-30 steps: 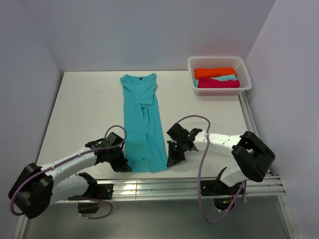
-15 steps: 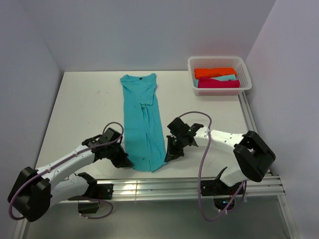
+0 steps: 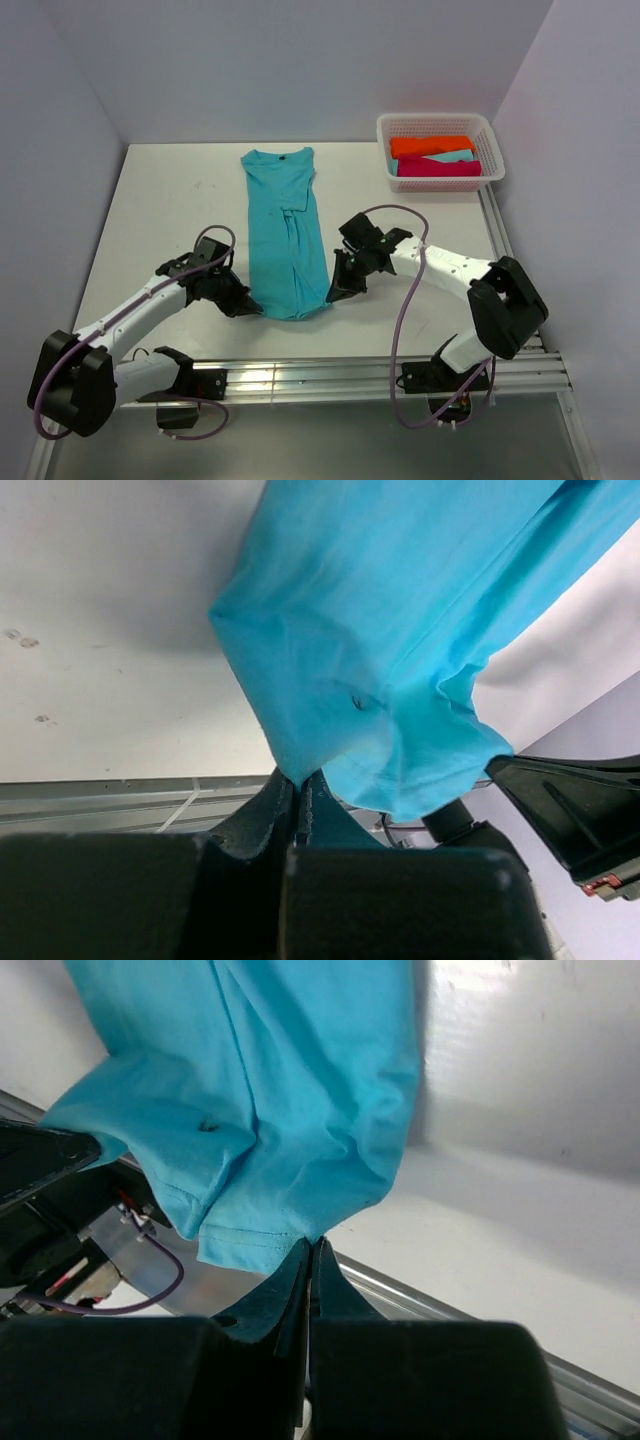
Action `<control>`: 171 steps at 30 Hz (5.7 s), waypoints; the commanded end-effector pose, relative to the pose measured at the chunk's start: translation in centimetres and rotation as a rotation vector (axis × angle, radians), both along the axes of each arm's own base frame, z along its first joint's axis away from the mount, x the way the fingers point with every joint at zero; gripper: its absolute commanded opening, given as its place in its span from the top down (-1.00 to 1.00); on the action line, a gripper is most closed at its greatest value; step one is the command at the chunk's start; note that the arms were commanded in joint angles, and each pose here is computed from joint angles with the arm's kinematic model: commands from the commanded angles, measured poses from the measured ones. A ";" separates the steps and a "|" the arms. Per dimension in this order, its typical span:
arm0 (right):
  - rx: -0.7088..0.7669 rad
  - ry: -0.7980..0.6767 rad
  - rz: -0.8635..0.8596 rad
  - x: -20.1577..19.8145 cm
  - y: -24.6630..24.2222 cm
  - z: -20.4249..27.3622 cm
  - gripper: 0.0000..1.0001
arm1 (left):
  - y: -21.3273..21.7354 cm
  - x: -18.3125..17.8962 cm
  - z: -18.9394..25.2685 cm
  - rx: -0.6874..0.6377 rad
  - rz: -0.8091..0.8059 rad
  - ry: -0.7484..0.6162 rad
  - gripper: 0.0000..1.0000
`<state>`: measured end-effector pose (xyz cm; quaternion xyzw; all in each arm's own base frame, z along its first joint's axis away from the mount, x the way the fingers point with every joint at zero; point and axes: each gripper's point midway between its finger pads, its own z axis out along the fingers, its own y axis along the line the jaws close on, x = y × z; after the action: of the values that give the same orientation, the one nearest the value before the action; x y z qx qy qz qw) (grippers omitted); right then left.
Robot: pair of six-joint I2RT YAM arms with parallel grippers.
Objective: Roll the t-shirts
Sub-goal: Roll the tshirt
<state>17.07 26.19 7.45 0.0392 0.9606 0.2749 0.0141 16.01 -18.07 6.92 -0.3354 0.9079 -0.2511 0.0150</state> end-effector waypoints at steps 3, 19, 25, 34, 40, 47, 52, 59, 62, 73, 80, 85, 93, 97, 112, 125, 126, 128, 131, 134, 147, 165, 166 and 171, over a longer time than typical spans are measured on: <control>0.024 -0.036 0.012 2.7 0.9 1.5 1.00 | 0.1 2.0 1.5 -0.014 -0.007 -0.038 0.99; 0.001 -0.044 0.008 7.1 0.6 1.5 1.00 | 0.5 6.6 1.9 0.013 0.016 -0.048 0.99; -0.009 -0.048 0.001 9.0 0.4 1.6 1.00 | 0.3 8.3 2.0 0.009 0.024 -0.055 0.99; -0.006 -0.041 -0.006 10.9 0.5 1.6 1.00 | 0.3 9.7 1.7 0.006 0.030 -0.050 0.99; -0.005 -0.040 -0.001 11.7 0.9 1.6 1.00 | 0.8 10.2 1.4 0.001 0.054 -0.052 0.99; -0.006 -0.040 -0.013 13.0 1.1 1.4 0.96 | 1.1 10.7 1.0 -0.025 0.076 -0.067 0.55; 0.003 -0.045 -0.060 14.6 1.3 1.5 0.36 | 0.8 11.5 0.8 -0.061 0.079 -0.109 -0.48; 0.037 -0.131 -0.132 16.0 0.1 2.8 -0.10 | 3.3 13.5 2.2 0.029 0.057 -0.217 -0.46; 0.062 -0.146 -0.106 15.1 -0.3 2.9 -0.06 | 3.7 13.5 2.6 0.064 0.012 -0.244 -0.43; 0.150 -0.140 -0.046 9.5 -1.2 -0.1 -0.18 | 3.2 8.5 -0.1 0.004 -0.074 -0.251 -0.33; 0.182 -0.141 -0.029 8.2 0.3 -1.2 -0.14 | 2.7 7.0 -1.9 0.024 -0.113 -0.244 -0.22; 0.164 -0.127 -0.014 7.9 1.2 -1.8 -0.08 | 2.8 7.5 -1.8 0.041 -0.119 -0.261 -0.09; 0.111 -0.089 -0.007 6.9 1.1 -3.8 0.12 | 3.3 7.0 -3.9 0.074 -0.125 -0.200 0.40; 0.092 -0.073 -0.012 6.6 0.7 -4.7 0.52 | 3.3 6.5 -4.8 0.077 -0.136 -0.178 0.53; 0.012 -0.013 -0.001 5.6 -0.3 -6.5 0.69 | 3.7 5.5 -6.2 0.120 -0.185 -0.101 0.40; 0.091 -0.043 -0.030 5.1 0.1 -5.1 0.04 | 4.1 5.1 -4.7 0.137 -0.191 -0.142 0.01; 0.095 -0.039 -0.030 5.1 0.1 -5.2 0.04 | 4.1 5.0 -4.7 0.132 -0.186 -0.139 0.01; 0.110 -0.024 -0.035 4.8 0.3 -5.3 0.03 | 4.1 4.8 -4.8 0.135 -0.183 -0.133 0.00; 0.118 -0.018 -0.037 4.3 0.7 -5.5 0.00 | 4.0 4.6 -4.8 0.138 -0.183 -0.127 -0.02; 0.116 -0.011 -0.024 3.9 1.5 -5.9 -0.01 | 4.0 4.5 -4.8 0.140 -0.185 -0.125 -0.03; 0.093 0.016 -0.044 4.0 2.0 -6.9 0.86 | 4.0 3.3 -6.7 0.160 -0.191 -0.057 0.33; 0.065 0.001 -0.019 4.0 0.7 -6.5 1.00 | 4.4 3.8 -7.4 0.182 -0.145 -0.087 0.58; 0.065 -0.002 -0.018 4.0 0.6 -6.4 1.00 | 4.4 3.8 -7.7 0.184 -0.143 -0.083 0.63; 0.064 -0.006 -0.011 4.1 0.5 -6.2 1.00 | 4.1 3.9 -8.1 0.169 -0.135 -0.085 0.85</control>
<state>20.75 27.69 1.17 0.0504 0.9432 0.3283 0.0024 20.73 -15.43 1.19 -0.2529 0.9369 -0.2333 0.0623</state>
